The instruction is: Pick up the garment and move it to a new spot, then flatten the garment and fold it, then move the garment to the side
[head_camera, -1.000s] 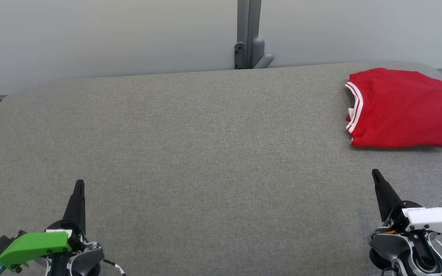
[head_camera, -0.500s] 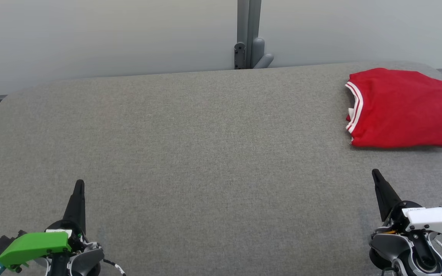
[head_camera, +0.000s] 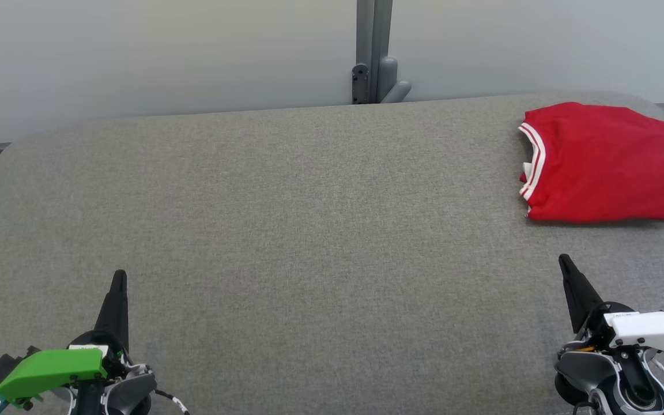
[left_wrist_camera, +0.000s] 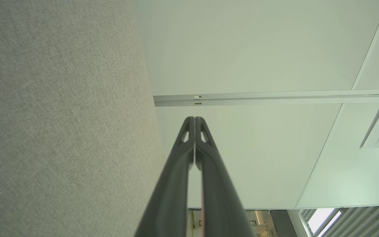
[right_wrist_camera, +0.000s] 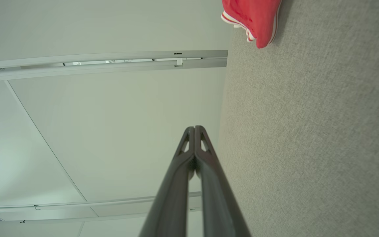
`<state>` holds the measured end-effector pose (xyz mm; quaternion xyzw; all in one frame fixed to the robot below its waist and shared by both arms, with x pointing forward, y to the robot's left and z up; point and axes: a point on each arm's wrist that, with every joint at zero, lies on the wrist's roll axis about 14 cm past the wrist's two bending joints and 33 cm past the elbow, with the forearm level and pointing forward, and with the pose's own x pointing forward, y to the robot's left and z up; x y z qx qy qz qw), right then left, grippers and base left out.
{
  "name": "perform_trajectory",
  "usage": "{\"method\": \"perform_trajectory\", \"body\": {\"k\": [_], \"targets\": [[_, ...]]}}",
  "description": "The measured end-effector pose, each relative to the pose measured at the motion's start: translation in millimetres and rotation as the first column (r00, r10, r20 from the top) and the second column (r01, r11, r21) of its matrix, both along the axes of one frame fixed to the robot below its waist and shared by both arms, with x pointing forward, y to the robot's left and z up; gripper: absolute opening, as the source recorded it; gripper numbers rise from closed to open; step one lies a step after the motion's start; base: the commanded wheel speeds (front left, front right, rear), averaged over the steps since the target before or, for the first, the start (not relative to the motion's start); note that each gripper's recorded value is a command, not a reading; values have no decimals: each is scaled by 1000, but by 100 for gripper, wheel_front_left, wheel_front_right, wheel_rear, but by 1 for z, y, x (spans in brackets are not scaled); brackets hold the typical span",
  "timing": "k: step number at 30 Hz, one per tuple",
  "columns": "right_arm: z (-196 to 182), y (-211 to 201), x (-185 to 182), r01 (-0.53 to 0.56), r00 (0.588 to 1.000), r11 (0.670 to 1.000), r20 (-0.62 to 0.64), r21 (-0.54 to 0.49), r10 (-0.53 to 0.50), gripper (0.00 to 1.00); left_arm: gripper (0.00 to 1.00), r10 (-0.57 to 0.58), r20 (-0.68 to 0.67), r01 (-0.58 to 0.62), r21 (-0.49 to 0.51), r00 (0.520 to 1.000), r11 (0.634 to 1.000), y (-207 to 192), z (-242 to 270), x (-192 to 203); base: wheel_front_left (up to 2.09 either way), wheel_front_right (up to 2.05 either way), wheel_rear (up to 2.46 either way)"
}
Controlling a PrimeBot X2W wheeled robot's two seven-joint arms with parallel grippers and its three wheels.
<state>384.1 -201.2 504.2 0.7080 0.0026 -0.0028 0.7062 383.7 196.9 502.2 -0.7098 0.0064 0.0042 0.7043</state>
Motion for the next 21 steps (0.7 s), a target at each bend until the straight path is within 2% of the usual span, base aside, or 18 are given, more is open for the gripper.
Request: {"method": "perform_trajectory", "body": {"k": [21], "targets": [[0, 0, 0, 0, 1000, 1000, 0, 0, 0, 0, 0, 0, 0, 0, 0, 1000, 1000, 0, 0, 0, 0, 0, 0]]}}
